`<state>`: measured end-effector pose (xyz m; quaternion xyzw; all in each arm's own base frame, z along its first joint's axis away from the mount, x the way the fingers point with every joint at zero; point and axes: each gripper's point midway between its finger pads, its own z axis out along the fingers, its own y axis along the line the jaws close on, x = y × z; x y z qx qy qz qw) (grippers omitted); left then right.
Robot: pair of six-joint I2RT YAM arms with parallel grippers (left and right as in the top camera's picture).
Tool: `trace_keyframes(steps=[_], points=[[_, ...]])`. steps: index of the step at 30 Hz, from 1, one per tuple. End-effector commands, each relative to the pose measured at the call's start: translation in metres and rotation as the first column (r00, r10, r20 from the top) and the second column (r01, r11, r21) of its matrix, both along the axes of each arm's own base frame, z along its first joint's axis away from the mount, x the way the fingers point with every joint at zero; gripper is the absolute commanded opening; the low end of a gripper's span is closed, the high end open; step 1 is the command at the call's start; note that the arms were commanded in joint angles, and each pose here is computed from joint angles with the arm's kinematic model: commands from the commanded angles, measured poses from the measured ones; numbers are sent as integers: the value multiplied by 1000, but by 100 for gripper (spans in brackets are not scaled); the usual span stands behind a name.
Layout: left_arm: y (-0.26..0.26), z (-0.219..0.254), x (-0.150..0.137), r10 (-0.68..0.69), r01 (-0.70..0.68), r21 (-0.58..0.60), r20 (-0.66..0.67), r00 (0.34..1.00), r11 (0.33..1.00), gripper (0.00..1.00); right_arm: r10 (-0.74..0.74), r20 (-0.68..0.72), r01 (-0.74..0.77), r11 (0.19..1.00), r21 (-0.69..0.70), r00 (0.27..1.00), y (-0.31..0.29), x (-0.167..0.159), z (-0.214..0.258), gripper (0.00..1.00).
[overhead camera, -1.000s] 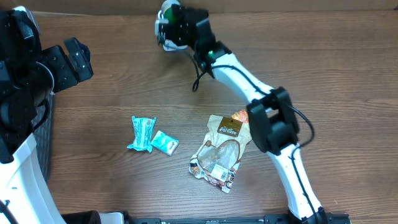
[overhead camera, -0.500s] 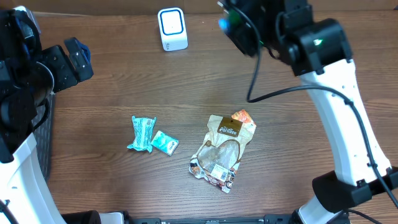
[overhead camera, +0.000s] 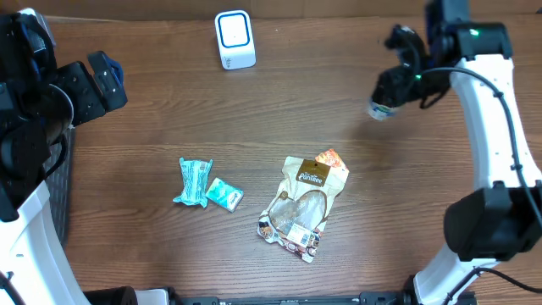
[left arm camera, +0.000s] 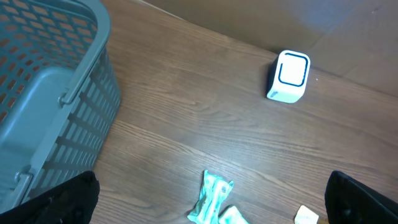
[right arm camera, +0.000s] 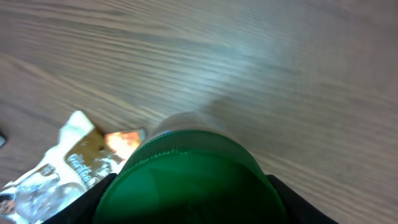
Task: Scan the item barcode
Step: 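Carry the jar to the right side of the table, then set the jar down at right and open the right gripper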
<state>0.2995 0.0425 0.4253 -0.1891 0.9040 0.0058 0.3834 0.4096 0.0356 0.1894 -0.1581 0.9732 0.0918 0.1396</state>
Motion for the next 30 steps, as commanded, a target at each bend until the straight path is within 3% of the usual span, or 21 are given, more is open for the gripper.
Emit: trace_keyframes(steps=[1,7,10,16,30], points=[[3,3,0,17,-17,1,11,1000,1000,100,-31,-53,37,992,121,998,-1,-11,-23,29],[3,3,0,17,-17,1,11,1000,1000,100,-58,-134,75,990,119,989,-11,-27,-72,28],[3,2,0,17,-17,1,10,1000,1000,100,-91,-143,97,995,33,986,-25,-30,-89,27],[3,2,0,17,-17,1,10,1000,1000,100,-311,-97,289,937,-195,945,-69,-25,-102,27],[3,2,0,17,-17,1,10,1000,1000,99,-341,-93,319,927,-197,935,-70,-24,-103,27]])
